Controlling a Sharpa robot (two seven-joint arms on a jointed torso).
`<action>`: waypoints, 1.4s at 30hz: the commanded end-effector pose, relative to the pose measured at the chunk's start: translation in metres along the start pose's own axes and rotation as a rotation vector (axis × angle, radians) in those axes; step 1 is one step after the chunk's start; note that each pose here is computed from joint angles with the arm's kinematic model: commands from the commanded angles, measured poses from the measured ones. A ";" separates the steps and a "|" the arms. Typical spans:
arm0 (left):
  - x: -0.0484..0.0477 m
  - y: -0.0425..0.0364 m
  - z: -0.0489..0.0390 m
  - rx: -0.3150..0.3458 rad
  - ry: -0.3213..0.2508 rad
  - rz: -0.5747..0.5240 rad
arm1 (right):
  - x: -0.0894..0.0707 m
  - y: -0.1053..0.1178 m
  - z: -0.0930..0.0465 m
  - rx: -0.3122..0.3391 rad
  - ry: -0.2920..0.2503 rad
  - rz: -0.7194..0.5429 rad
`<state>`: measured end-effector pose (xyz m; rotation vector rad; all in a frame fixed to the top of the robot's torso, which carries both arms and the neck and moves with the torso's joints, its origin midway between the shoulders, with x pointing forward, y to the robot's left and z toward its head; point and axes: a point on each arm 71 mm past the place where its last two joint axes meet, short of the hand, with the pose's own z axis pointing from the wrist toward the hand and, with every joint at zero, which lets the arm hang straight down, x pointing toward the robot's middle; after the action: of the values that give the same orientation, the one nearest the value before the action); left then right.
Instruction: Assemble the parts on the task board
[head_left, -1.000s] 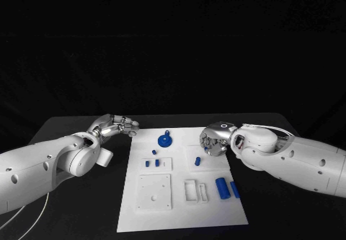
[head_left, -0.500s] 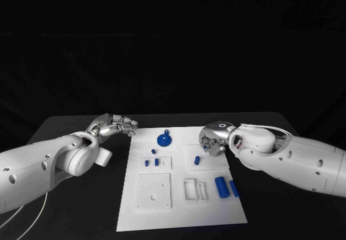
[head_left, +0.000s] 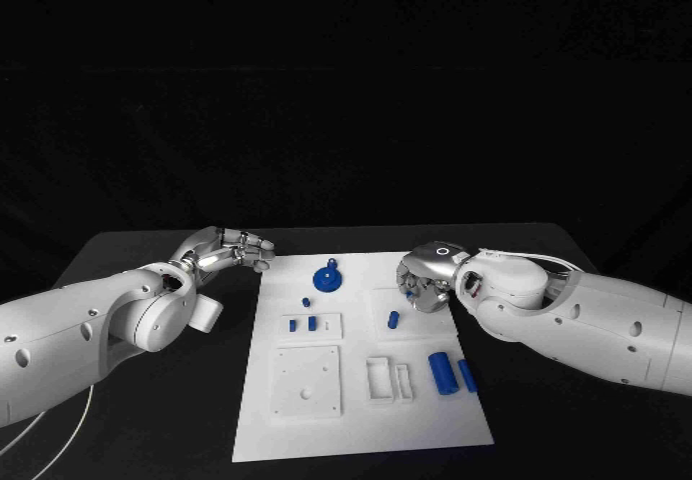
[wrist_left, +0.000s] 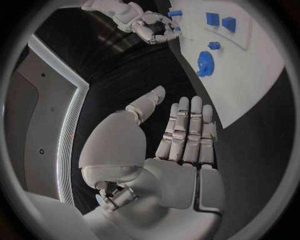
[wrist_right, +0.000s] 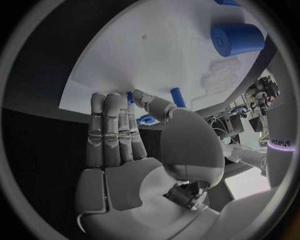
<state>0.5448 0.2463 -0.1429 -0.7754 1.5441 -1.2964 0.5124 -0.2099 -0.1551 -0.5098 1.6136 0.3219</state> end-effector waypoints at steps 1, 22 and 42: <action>0.0013 -0.0014 0.0007 0.007 0.010 -0.009 | 0.017 0.000 -0.002 0.008 0.060 -0.015; -0.0032 0.0002 0.0028 0.007 -0.005 -0.005 | -0.004 0.001 -0.006 -0.011 0.002 0.074; -0.0031 0.0007 0.0063 0.006 -0.010 -0.006 | -0.032 0.026 -0.009 -0.091 -0.085 0.137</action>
<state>0.5515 0.2497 -0.1439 -0.7839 1.5336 -1.2779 0.4962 -0.1929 -0.1257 -0.4542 1.5637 0.4696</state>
